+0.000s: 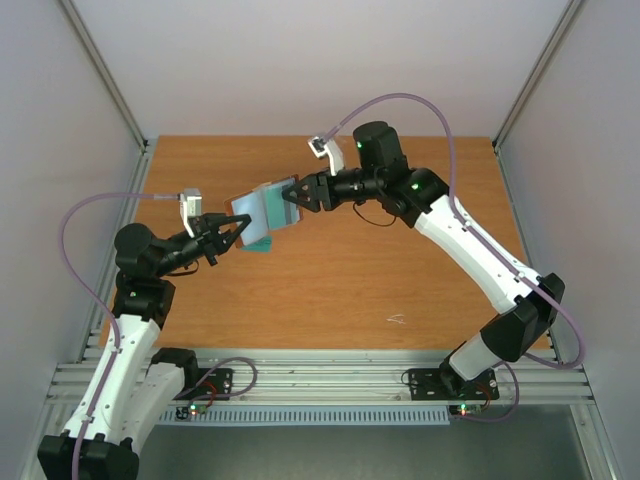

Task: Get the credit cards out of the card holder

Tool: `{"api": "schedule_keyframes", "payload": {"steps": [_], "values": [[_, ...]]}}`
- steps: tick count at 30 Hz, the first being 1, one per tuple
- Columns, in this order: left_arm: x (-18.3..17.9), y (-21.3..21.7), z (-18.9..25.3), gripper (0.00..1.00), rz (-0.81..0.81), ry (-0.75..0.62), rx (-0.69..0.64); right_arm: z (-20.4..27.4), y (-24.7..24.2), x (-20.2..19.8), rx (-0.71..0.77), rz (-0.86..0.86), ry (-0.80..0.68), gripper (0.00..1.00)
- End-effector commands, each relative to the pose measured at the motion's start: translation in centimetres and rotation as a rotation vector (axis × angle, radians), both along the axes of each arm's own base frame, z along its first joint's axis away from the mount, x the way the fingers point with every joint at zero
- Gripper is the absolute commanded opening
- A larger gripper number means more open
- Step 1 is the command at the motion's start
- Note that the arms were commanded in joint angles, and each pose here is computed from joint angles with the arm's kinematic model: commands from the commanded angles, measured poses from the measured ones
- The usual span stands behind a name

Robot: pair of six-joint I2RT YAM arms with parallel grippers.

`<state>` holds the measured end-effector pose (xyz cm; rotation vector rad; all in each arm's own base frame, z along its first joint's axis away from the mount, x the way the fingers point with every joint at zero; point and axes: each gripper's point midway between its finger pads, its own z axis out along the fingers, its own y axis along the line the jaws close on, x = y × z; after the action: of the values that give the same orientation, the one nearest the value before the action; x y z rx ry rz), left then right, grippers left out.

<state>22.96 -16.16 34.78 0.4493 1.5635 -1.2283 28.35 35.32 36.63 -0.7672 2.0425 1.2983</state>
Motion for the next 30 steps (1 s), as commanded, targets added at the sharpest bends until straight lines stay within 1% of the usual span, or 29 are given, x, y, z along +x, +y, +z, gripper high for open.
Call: {"api": "schedule_keyframes", "payload": {"steps": [1,4,6,10,15,19,23,26,30], "values": [[-0.9,-0.2,1.4,0.00,-0.022,-0.086,-0.004,1.4,0.0,-0.1,0.003,0.027,-0.043,0.53],[-1.0,-0.2,1.4,0.00,-0.024,-0.088,-0.004,1.0,0.1,-0.1,-0.002,0.030,-0.030,0.57],[-0.9,-0.2,1.4,0.00,-0.023,-0.086,-0.004,1.0,0.5,-0.6,0.008,0.059,-0.023,0.57],[-0.9,-0.2,1.3,0.00,-0.020,-0.085,-0.003,1.5,1.3,-2.0,0.036,0.129,-0.024,0.50],[-0.9,-0.2,1.2,0.00,-0.021,-0.082,-0.003,2.2,1.8,-3.2,0.064,0.177,-0.025,0.48],[-0.8,-0.1,1.1,0.00,-0.014,-0.078,-0.004,2.6,1.9,-4.0,0.080,0.208,-0.021,0.42],[-0.6,0.0,0.8,0.00,-0.004,-0.069,-0.003,2.6,3.3,-5.5,0.081,0.255,-0.024,0.41],[-0.6,0.0,0.8,0.00,-0.002,-0.068,-0.003,2.4,4.2,-5.9,0.081,0.263,-0.034,0.34],[-0.7,0.0,0.7,0.00,-0.003,-0.067,-0.004,2.4,4.8,-5.5,0.088,0.243,-0.038,0.26]]}}
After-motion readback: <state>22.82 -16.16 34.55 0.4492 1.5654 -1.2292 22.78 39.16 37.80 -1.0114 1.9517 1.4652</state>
